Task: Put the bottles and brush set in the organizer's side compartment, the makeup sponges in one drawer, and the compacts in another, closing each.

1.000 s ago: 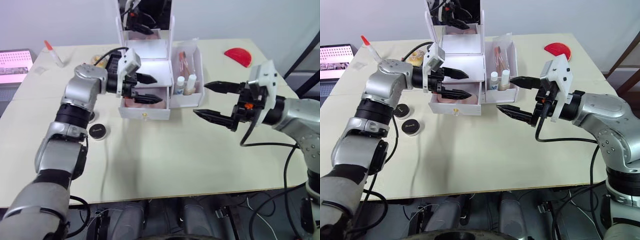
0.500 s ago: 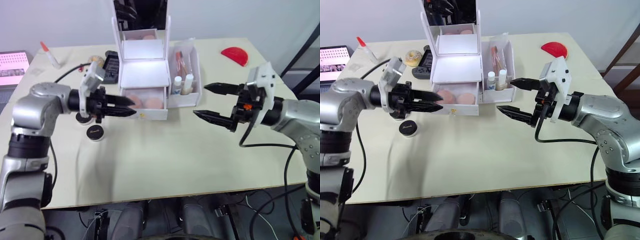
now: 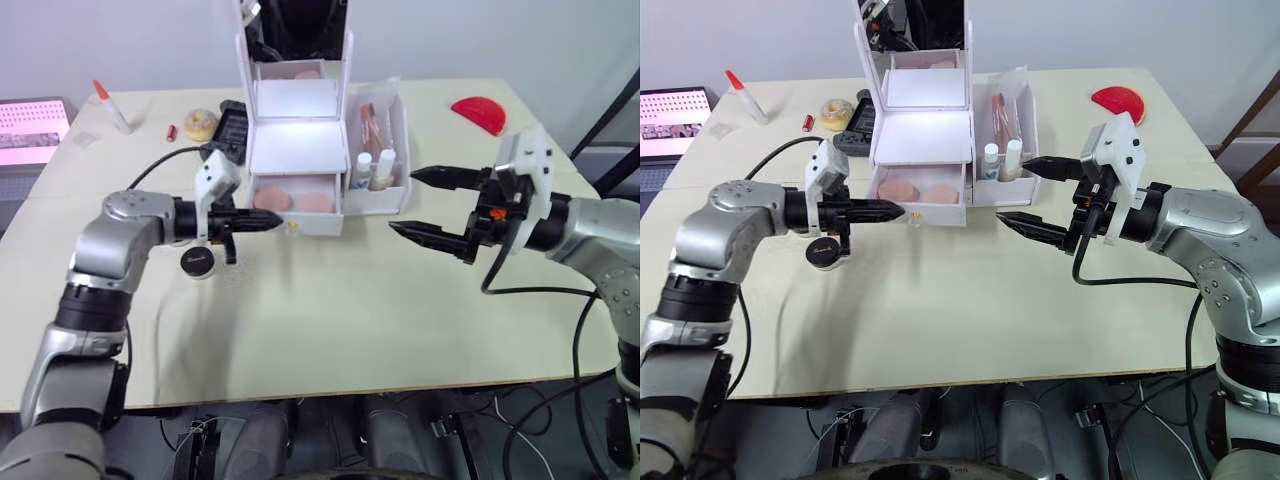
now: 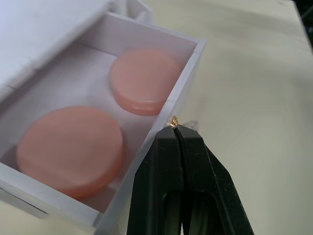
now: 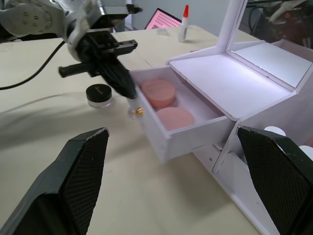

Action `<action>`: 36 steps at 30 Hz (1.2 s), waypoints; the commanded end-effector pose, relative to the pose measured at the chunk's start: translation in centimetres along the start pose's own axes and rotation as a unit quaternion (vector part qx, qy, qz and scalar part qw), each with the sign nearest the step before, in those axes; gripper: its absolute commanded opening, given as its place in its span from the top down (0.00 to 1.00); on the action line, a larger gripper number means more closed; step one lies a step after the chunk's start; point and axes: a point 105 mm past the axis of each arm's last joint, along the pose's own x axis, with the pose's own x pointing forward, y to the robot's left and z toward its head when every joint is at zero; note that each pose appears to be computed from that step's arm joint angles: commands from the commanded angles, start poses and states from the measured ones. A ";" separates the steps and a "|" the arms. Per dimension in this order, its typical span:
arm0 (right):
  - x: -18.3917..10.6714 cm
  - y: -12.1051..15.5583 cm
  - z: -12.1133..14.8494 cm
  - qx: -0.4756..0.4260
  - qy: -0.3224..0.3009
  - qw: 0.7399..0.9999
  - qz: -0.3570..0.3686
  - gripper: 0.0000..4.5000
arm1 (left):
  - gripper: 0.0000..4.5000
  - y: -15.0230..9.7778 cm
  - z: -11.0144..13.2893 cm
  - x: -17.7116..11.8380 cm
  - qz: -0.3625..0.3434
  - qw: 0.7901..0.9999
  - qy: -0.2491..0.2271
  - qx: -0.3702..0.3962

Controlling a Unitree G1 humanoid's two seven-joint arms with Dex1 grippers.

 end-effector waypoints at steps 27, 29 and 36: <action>-0.5 0.6 1.4 -0.023 -0.013 1.000 -0.010 0.00 | 0.99 5.6 1.8 4.9 0.133 0.990 -0.044 0.014; -0.6 0.6 1.3 -0.022 -0.011 1.000 -0.011 0.00 | 0.99 5.7 1.9 5.2 0.133 0.990 -0.050 0.010; -0.7 0.6 1.3 -0.020 -0.010 1.000 -0.011 0.00 | 0.99 5.4 2.0 5.2 0.121 0.991 -0.059 0.000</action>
